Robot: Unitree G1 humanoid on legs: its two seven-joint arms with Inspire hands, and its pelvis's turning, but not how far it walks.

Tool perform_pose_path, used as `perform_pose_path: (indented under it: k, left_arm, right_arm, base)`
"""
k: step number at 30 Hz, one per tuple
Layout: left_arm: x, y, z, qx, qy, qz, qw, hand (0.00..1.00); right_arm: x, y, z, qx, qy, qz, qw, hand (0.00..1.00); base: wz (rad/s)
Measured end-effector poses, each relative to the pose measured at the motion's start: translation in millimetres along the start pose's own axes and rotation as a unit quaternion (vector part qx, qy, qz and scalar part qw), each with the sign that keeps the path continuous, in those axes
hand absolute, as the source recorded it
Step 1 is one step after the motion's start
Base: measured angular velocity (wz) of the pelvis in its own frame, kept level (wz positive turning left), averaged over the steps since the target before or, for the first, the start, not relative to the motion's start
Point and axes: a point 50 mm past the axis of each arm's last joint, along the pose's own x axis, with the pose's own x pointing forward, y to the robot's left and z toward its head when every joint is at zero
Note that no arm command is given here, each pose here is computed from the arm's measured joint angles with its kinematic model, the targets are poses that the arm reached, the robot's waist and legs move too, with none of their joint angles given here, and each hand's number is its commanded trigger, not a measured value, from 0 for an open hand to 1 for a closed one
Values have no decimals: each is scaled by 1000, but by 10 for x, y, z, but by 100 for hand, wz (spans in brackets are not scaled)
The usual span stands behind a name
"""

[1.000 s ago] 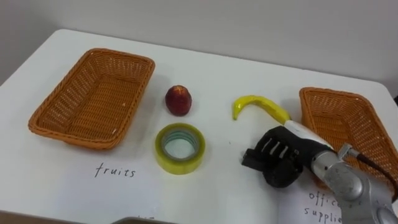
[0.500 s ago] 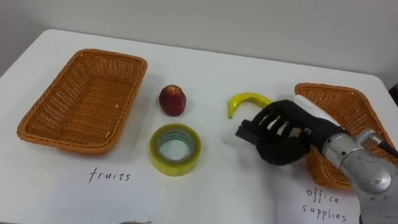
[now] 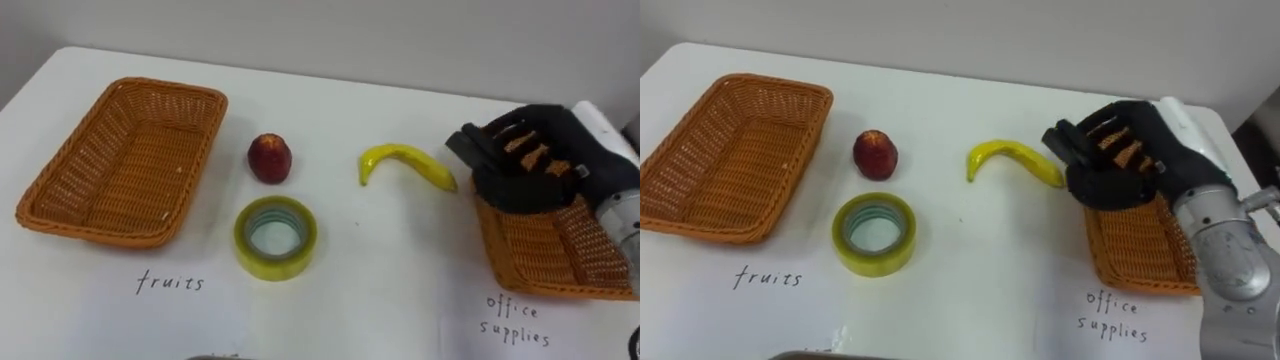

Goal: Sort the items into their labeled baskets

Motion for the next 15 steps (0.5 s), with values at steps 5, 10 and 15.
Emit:
perform_pose_path:
  k: [5,10,15]
  left_arm:
    - [-7,16,-55,7,8,4,1000,0]
    - [-8,22,-58,12,8,11,1000,0]
    - [-12,25,-88,14,12,11,1000,0]
  right_arm:
    - [13,-137,29,-9,-10,-46,999,100]
    - [12,-176,38,-20,-12,-50,998,100]
    - [21,-182,-2,-20,-5,-56,998,100]
  base:
    - [-1]
    - [0]
    - [0]
